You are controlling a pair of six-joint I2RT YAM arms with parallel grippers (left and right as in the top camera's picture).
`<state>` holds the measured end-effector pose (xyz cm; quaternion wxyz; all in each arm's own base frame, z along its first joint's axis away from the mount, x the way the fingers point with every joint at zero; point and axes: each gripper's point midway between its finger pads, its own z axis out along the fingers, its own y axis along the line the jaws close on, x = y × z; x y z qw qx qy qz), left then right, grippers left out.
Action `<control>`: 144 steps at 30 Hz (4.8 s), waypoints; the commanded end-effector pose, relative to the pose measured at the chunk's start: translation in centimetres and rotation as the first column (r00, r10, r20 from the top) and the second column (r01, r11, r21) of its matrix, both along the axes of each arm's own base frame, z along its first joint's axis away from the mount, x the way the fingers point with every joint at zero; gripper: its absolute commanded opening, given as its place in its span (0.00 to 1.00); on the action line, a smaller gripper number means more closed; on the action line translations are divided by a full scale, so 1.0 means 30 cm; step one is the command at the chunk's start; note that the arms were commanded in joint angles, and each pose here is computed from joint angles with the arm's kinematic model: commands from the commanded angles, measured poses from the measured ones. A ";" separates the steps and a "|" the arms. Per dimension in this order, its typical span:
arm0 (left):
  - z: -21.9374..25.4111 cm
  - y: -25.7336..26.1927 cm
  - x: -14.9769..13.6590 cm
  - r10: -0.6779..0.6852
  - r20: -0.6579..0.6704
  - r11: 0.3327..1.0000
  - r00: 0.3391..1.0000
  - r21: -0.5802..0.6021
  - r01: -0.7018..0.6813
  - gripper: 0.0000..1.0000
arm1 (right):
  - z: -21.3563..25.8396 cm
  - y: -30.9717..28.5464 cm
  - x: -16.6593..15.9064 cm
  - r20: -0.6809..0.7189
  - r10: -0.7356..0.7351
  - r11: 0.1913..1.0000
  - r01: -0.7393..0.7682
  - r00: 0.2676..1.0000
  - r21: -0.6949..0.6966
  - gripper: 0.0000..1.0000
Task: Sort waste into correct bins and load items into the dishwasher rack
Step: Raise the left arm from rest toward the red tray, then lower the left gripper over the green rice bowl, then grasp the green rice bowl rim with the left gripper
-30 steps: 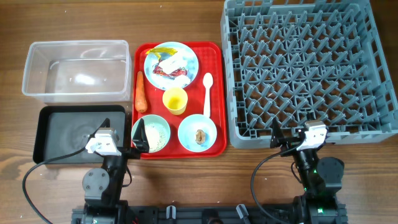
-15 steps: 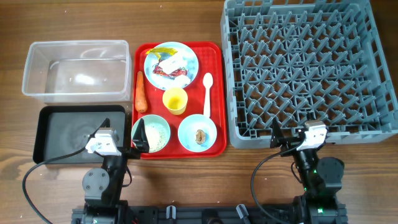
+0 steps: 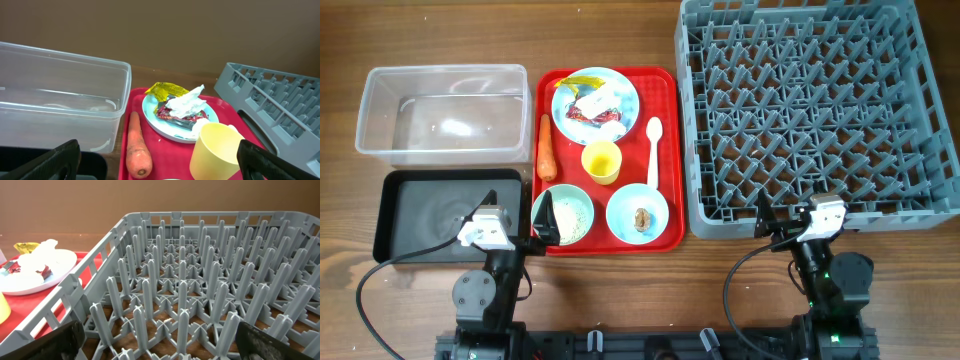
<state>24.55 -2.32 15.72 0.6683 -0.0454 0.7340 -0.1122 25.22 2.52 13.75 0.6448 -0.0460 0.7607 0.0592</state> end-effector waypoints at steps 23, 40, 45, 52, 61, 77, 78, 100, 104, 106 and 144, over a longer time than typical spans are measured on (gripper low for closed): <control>0.507 -0.090 -0.103 -0.170 0.039 0.985 0.985 0.013 0.170 1.00 | 0.006 -0.007 0.001 0.009 -0.009 1.000 0.009 1.000 -0.006 1.00; 0.514 -0.106 0.068 -0.157 -0.617 0.986 0.771 -0.056 0.156 1.00 | 0.006 -0.007 0.001 0.009 -0.009 1.000 0.009 1.000 -0.006 1.00; 0.428 -0.107 0.056 -0.154 -0.714 0.987 0.683 -0.076 0.143 0.83 | 0.006 -0.007 0.001 0.009 -0.009 1.000 0.009 1.000 -0.006 1.00; 0.258 -0.103 0.008 -0.123 -0.883 0.987 0.453 -0.158 -0.040 0.21 | 0.006 -0.007 0.001 0.009 -0.009 1.000 0.009 1.000 -0.006 1.00; 0.061 -0.117 0.030 -0.135 -0.922 0.981 0.363 -0.177 -0.084 0.04 | 0.006 -0.007 0.001 0.009 -0.009 1.000 0.009 1.000 -0.006 1.00; 0.028 -0.151 0.048 -0.102 -0.921 0.989 0.375 -0.135 -0.064 0.04 | 0.006 -0.007 0.001 0.009 -0.009 1.000 0.009 1.000 -0.006 1.00; 0.026 -0.162 0.043 -0.091 -0.924 0.991 0.372 -0.120 -0.055 0.04 | 0.006 -0.007 0.001 0.009 -0.009 1.000 0.009 1.000 -0.006 1.00; -0.155 -0.332 0.019 0.168 -0.942 0.984 0.289 0.176 0.001 0.04 | 0.006 -0.007 0.001 0.009 -0.009 1.000 0.009 1.000 -0.006 1.00; -0.141 -0.310 0.041 0.164 -0.942 0.986 0.292 0.163 -0.028 0.25 | 0.006 -0.007 0.001 0.009 -0.009 1.000 0.009 1.000 -0.006 1.00; -0.140 -0.316 0.031 0.145 -0.948 0.988 0.283 0.153 0.006 0.17 | 0.006 -0.007 0.001 0.009 -0.009 1.000 0.009 1.000 -0.006 1.00; -0.246 -0.340 -0.053 0.222 -0.871 0.956 0.439 0.284 0.080 0.17 | 0.006 -0.007 0.001 0.009 -0.009 1.000 0.009 1.000 -0.006 1.00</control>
